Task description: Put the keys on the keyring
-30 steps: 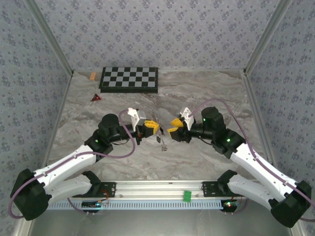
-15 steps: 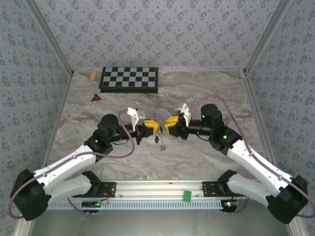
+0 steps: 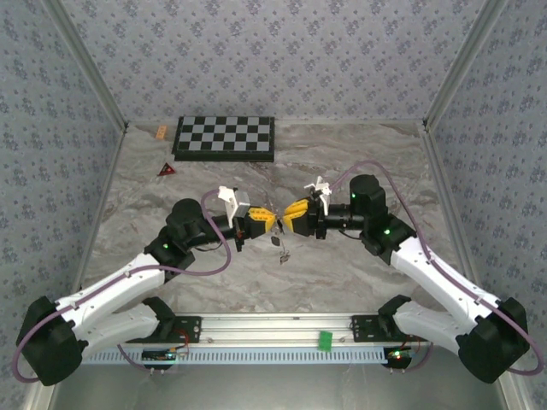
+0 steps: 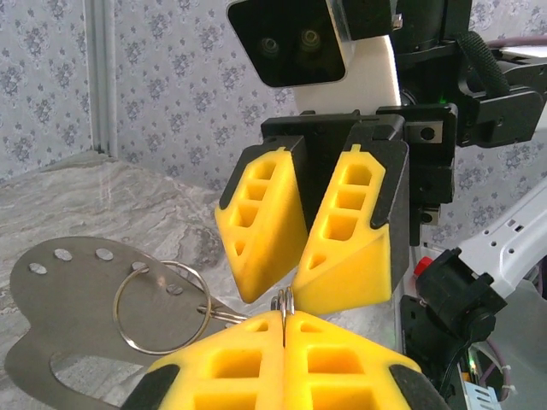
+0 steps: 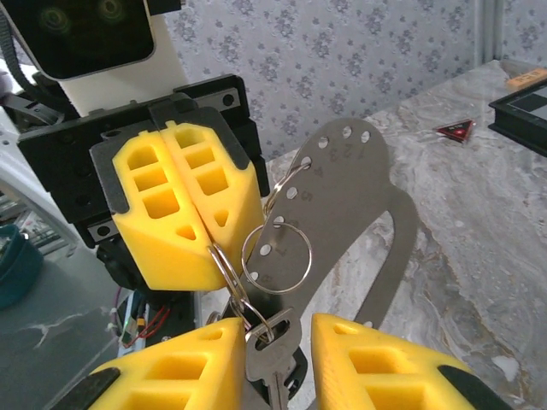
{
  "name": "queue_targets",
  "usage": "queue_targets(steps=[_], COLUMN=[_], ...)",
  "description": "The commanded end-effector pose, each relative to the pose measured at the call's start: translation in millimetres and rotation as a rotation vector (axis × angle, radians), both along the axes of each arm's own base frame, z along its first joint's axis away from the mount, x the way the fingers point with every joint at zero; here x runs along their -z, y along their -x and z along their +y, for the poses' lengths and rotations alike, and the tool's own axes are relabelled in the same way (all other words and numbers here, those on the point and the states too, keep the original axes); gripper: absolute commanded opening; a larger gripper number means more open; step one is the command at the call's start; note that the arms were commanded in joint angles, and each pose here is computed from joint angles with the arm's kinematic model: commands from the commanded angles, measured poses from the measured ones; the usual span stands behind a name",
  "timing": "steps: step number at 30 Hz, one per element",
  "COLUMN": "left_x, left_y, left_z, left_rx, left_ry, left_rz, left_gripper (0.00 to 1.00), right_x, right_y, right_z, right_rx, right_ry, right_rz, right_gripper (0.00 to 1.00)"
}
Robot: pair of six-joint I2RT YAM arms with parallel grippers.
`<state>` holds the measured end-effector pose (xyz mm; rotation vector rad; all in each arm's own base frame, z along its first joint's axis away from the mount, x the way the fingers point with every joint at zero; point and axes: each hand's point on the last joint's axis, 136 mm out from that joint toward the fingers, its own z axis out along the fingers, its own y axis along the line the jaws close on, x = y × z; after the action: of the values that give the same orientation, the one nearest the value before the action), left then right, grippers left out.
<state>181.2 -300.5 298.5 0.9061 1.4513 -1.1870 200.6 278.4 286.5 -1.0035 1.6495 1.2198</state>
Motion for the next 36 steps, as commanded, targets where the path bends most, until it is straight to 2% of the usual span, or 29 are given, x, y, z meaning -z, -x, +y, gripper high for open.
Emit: queue_targets(steps=[1,5,9,22,31,36], left_x=[-25.7,-26.3,-25.9,-23.1,-27.4,-33.3], left_y=[7.9,8.0,8.0,6.9,8.2,9.3], left_z=[-0.7,-0.6,-0.5,-1.1,2.0,3.5], left_rx=[0.033,0.033,0.031,0.029,0.020,0.020], left_ry=[0.065,0.064,0.063,0.054,0.073,0.095], left_rz=[-0.058,-0.059,-0.058,-0.051,-0.055,-0.058], left_gripper=[0.00,0.00,0.00,0.00,0.00,0.00], right_x=[-15.0,-15.3,-14.6,-16.7,-12.2,-5.7], right_y=[4.9,6.8,8.0,10.7,9.9,9.0], right_z=[2.6,4.1,4.5,4.2,4.4,4.4], right_rx=[-0.056,-0.079,-0.088,-0.099,-0.097,-0.096], right_ry=[-0.040,-0.045,-0.045,-0.054,-0.043,-0.027], right_rz=[-0.004,0.005,0.011,0.004,0.008,0.020], right_gripper=[0.26,0.24,0.18,0.12,0.00,0.00])
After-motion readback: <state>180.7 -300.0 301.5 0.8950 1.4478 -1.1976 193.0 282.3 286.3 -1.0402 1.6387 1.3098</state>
